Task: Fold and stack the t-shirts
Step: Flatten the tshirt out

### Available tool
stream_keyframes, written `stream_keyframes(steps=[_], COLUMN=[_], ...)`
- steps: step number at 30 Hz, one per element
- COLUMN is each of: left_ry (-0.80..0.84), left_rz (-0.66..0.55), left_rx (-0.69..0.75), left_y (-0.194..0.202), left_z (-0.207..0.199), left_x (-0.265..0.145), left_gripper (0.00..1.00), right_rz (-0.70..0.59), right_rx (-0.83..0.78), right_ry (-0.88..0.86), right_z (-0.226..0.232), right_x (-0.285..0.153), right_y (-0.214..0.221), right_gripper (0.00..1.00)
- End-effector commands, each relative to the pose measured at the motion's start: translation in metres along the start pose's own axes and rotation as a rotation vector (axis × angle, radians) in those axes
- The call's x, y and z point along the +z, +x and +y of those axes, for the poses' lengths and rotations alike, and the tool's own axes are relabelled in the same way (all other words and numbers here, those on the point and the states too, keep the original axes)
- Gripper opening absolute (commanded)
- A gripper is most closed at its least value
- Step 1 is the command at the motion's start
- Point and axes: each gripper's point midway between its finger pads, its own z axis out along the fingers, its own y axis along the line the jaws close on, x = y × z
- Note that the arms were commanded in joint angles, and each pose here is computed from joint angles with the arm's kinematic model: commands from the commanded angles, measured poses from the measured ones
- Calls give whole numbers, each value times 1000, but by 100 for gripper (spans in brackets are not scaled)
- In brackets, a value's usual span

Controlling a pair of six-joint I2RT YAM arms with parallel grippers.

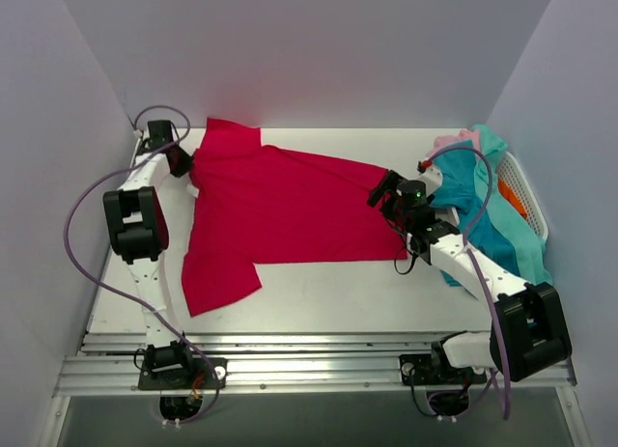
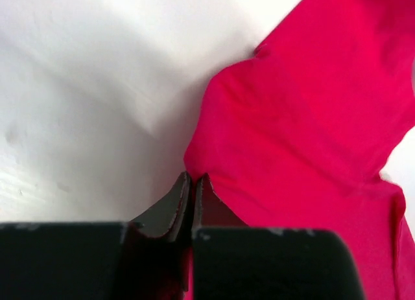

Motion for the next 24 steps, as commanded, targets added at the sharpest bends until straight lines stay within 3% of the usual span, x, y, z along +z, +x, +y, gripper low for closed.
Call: stream_keyframes(steps=[1, 3, 4, 5, 8, 11, 12, 14, 15, 17, 24], left_ry=[-96, -84, -100, -67, -122, -142, -191, -148, -182, -124, -27], left_rz=[-28, -56, -17, -52, 7, -67, -24, -121, -82, -168, -228], left_rx=[120, 117, 117, 109, 110, 91, 94, 65, 66, 41, 13], left_y=[-33, -57, -46, -63, -50, -65, -43, -64, -42, -61, -40], left_z=[3, -11, -4, -20, -6, -6, 15, 2, 22, 10, 19], left_x=[-4, -8, 9, 2, 11, -2, 7, -21, -16, -44, -104], left_gripper=[4, 17, 35, 96, 94, 94, 94, 94, 94, 94, 94], right_rz=[-38, -27, -25, -26, -37, -37, -33, -19, -21, 3, 90], right_rx=[0, 0, -3, -4, 1, 6, 8, 11, 13, 5, -13], right_ry=[9, 11, 11, 14, 22, 22, 21, -4, -29, -67, -99], right_z=[-3, -4, -4, -4, -8, -8, -8, -1, 7, 19, 47], right_x=[0, 3, 3, 3, 3, 5, 8, 11, 18, 26, 93], right_y=[-9, -8, -9, -9, -11, -10, -8, -5, -6, -2, 17], right_gripper=[78, 78, 78, 78, 80, 81, 81, 80, 80, 80, 76])
